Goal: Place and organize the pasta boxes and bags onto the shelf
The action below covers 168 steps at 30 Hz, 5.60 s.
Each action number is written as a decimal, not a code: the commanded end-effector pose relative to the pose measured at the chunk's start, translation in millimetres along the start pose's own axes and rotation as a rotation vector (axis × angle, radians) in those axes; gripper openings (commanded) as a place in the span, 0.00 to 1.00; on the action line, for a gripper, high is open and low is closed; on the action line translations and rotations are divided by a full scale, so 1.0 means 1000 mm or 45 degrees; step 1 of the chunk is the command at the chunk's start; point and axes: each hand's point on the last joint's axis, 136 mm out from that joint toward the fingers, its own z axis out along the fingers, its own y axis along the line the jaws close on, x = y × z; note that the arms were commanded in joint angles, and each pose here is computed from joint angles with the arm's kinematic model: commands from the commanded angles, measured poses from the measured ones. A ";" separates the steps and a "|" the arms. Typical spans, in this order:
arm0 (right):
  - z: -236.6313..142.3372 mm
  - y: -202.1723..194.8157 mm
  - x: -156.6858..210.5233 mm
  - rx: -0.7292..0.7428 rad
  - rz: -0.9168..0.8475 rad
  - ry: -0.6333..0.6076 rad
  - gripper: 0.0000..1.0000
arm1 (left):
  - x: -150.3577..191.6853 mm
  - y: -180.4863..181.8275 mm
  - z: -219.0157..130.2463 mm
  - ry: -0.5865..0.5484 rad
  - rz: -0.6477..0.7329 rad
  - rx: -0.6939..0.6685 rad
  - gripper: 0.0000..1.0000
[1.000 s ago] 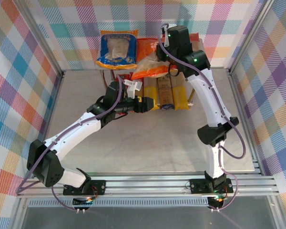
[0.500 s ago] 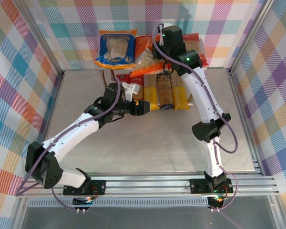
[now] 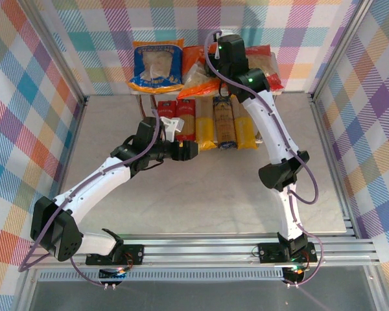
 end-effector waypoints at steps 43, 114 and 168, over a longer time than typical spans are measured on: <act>-0.018 0.057 0.057 -0.387 0.085 0.327 0.03 | 0.018 0.034 -0.034 0.001 0.018 -0.156 0.74; -0.250 -0.210 0.276 0.606 0.203 0.310 0.95 | 0.036 0.313 -0.093 -0.589 0.071 -1.309 1.00; -0.082 -0.269 0.329 0.317 -0.020 0.008 0.99 | 0.044 0.298 -0.067 -0.564 0.206 -1.090 1.00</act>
